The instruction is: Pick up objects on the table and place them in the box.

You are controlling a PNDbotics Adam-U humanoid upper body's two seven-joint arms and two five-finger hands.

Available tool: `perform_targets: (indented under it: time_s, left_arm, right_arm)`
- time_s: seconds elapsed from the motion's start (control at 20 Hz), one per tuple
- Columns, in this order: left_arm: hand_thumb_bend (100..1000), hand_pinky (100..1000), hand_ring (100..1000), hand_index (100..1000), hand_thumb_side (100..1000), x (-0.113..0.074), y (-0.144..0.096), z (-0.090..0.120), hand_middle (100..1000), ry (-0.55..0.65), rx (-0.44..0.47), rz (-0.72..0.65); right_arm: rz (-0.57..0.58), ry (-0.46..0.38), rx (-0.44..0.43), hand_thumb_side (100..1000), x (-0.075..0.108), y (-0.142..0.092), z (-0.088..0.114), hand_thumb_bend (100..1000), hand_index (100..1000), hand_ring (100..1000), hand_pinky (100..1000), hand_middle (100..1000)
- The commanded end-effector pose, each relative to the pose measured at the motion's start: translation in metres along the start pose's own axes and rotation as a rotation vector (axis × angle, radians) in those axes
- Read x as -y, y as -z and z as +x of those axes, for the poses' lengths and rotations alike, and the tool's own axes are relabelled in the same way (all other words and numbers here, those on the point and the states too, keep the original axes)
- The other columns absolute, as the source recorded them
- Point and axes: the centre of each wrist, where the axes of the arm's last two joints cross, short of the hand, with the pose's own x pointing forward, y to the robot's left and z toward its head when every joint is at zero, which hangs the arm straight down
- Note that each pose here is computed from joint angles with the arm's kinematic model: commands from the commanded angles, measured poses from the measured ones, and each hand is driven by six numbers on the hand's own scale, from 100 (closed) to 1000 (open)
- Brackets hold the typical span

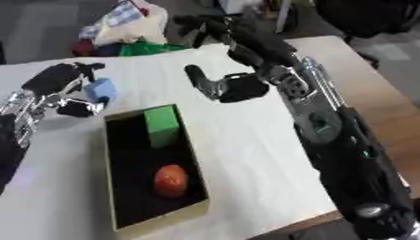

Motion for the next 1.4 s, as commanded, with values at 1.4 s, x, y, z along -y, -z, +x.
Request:
perform_targets:
  time_s: [1.4]
  left_arm:
    - [100, 386, 145, 809, 100, -0.027, 0.001, -0.011, 141, -0.065, 0.005, 0.274]
  right_arm:
    - [-0.006, -0.027, -0.014, 685, 0.008, -0.002, -0.002, 100, 999, 686, 809, 791]
